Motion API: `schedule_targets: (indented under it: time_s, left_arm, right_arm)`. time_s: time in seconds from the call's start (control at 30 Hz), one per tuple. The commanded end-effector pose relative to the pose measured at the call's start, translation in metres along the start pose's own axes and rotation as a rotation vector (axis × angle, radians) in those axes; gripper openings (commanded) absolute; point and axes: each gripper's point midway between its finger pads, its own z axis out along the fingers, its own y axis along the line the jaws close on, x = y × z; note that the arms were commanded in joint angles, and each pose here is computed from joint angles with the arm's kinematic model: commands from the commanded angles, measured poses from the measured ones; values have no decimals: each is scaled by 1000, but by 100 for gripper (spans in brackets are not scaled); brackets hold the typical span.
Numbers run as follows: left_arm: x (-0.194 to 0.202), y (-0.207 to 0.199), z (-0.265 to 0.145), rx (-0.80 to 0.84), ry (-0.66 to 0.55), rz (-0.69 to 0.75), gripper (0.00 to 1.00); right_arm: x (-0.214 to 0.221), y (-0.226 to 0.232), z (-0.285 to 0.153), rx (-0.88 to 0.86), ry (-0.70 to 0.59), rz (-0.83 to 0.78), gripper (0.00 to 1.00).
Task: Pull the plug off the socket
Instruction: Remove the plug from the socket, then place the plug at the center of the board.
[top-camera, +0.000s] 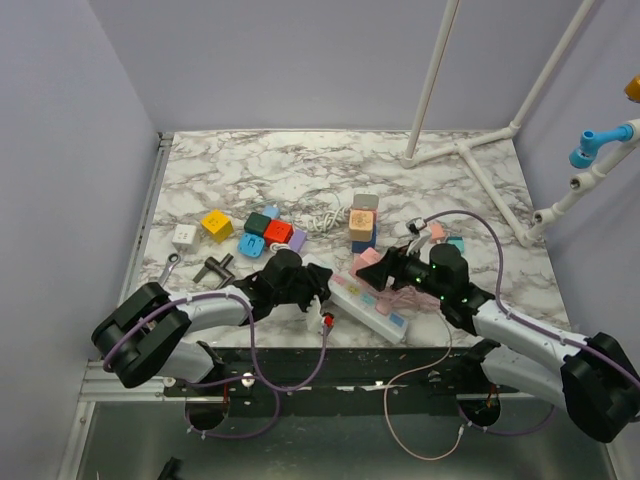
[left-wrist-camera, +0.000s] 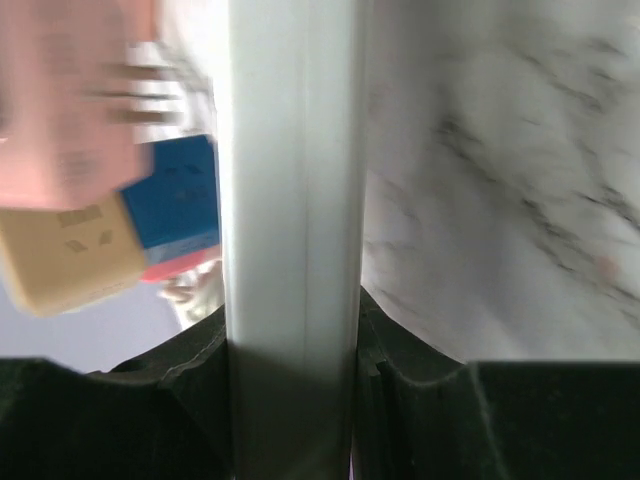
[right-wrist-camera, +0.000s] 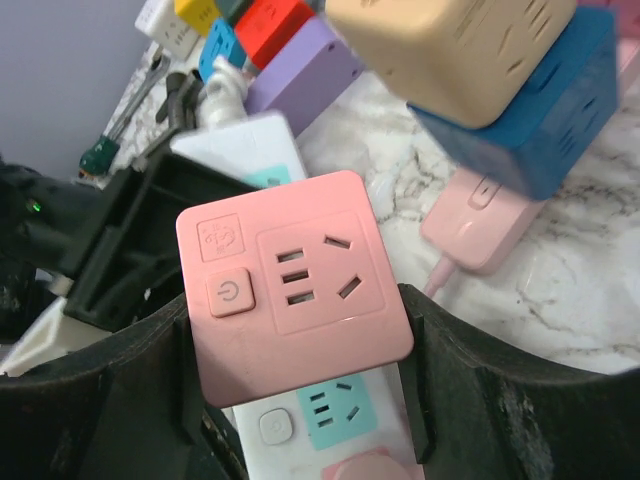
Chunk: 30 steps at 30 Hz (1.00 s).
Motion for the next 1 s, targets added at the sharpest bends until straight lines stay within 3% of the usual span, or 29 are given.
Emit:
schedule_targets:
  time_s: [0.0, 0.27, 0.57, 0.73, 0.97]
  left_arm:
    - [0, -41, -8, 145, -4, 51, 0]
    - [6, -40, -8, 150, 29, 34, 0]
    - [15, -29, -8, 104, 78, 1, 0]
    - [16, -20, -9, 71, 88, -15, 0]
    - [17, -16, -11, 58, 101, -32, 0]
  right_arm:
    - [-49, 17, -1, -24, -149, -41, 1]
    - [-60, 7, -9, 54, -192, -58, 1]
    - [-120, -91, -51, 597, -377, 144, 1]
    - [-104, -161, -62, 866, -265, 309, 1]
    - [-106, -191, -68, 1040, -266, 313, 1]
